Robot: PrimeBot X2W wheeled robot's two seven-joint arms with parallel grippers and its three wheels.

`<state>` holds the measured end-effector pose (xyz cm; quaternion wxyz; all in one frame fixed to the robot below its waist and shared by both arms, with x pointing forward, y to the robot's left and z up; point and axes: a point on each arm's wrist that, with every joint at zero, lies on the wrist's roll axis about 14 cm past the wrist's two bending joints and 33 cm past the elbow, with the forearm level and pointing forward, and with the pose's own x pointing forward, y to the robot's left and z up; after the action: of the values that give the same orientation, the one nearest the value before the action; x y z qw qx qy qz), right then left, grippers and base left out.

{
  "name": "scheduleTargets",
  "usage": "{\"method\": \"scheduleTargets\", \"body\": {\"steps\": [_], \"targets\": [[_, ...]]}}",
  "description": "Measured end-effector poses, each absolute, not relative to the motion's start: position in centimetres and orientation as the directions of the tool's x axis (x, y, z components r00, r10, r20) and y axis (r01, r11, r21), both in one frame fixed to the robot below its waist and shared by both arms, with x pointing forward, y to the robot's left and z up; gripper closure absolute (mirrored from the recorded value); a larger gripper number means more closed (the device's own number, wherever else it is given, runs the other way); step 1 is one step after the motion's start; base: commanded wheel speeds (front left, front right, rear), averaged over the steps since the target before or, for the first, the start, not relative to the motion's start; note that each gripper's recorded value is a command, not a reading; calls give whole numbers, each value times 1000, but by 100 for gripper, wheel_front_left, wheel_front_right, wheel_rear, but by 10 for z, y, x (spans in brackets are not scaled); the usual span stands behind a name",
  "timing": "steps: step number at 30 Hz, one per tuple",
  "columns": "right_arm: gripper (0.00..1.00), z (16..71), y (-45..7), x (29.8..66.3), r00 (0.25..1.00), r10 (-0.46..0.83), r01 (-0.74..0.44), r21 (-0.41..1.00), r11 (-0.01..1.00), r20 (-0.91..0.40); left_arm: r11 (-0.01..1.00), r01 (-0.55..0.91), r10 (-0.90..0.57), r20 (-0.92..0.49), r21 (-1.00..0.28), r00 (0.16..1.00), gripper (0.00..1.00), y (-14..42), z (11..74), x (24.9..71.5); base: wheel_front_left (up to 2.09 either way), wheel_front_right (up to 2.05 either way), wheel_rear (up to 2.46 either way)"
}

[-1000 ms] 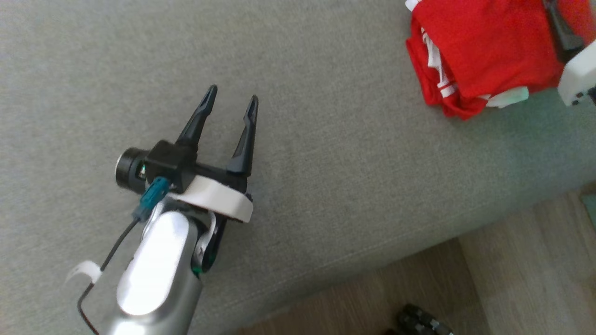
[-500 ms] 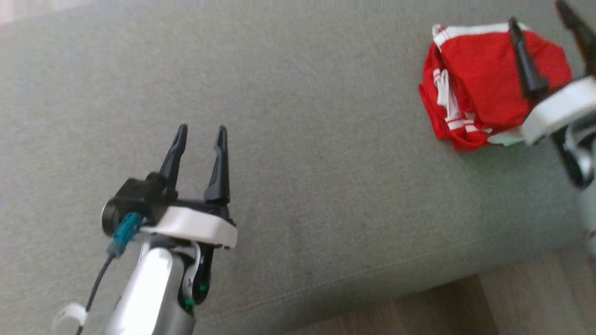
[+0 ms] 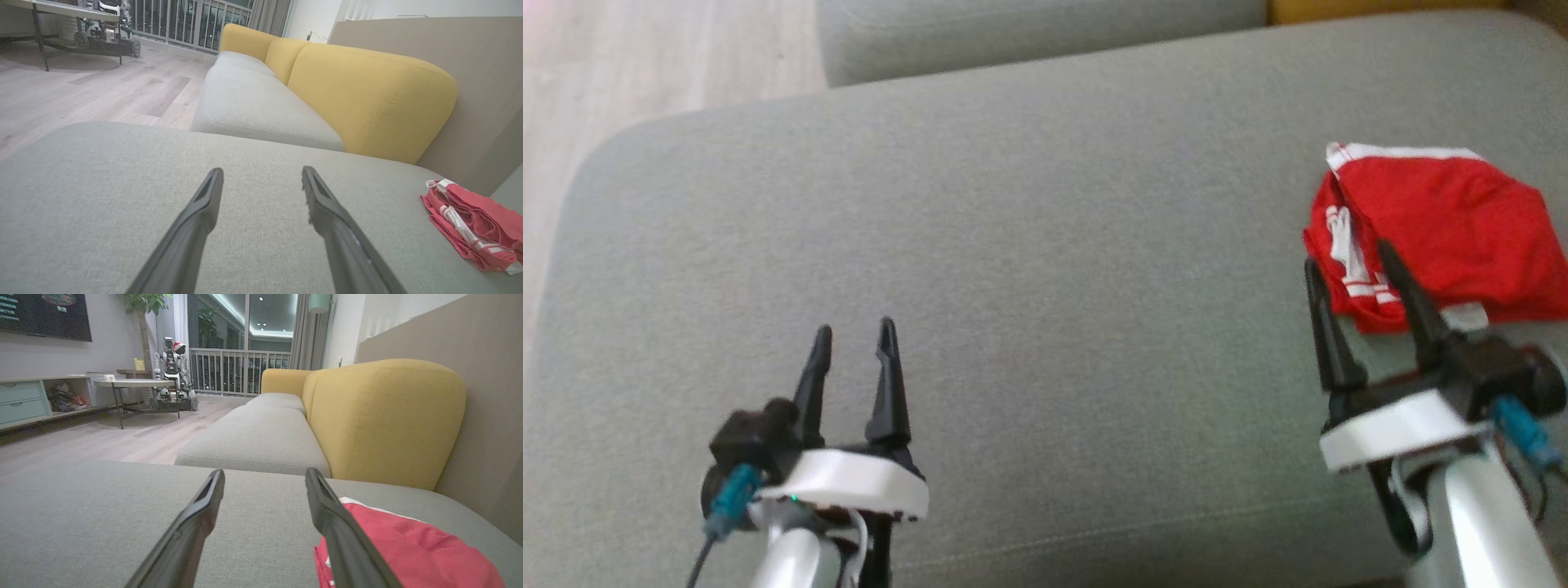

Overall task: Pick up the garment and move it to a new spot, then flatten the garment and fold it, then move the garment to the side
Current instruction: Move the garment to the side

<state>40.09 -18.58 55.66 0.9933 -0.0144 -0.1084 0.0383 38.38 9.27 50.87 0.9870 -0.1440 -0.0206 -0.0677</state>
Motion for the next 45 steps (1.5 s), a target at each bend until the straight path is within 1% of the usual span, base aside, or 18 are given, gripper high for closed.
{"method": "scheduleTargets", "body": {"steps": [3,5,8,12,31,34,40,45], "targets": [[0,549,-174,389,975,97,-94,-26,995,200,952,130,-118,58,-278,991,0,97,508,371,0,0,0],[0,553,-168,385,970,114,-111,-29,993,214,957,113,-103,50,-268,993,0,102,505,365,0,0,0],[0,558,-163,383,965,126,-123,-24,992,231,961,83,-74,43,-266,996,0,112,503,360,0,0,0],[0,553,-161,381,967,125,-128,-1,992,222,968,66,-54,54,-243,997,0,119,506,357,0,0,0],[0,552,-162,380,968,118,-128,27,991,221,973,85,-58,127,-215,990,0,119,528,356,0,0,0],[0,551,-162,380,969,118,-127,28,991,218,977,86,-62,129,-193,990,0,118,528,355,0,0,0],[0,550,-161,381,969,120,-129,26,991,215,976,74,-53,106,-204,993,0,121,521,355,0,0,0],[0,549,-161,381,969,121,-130,26,991,214,967,79,-56,103,-241,993,0,122,520,355,0,0,0]]}}
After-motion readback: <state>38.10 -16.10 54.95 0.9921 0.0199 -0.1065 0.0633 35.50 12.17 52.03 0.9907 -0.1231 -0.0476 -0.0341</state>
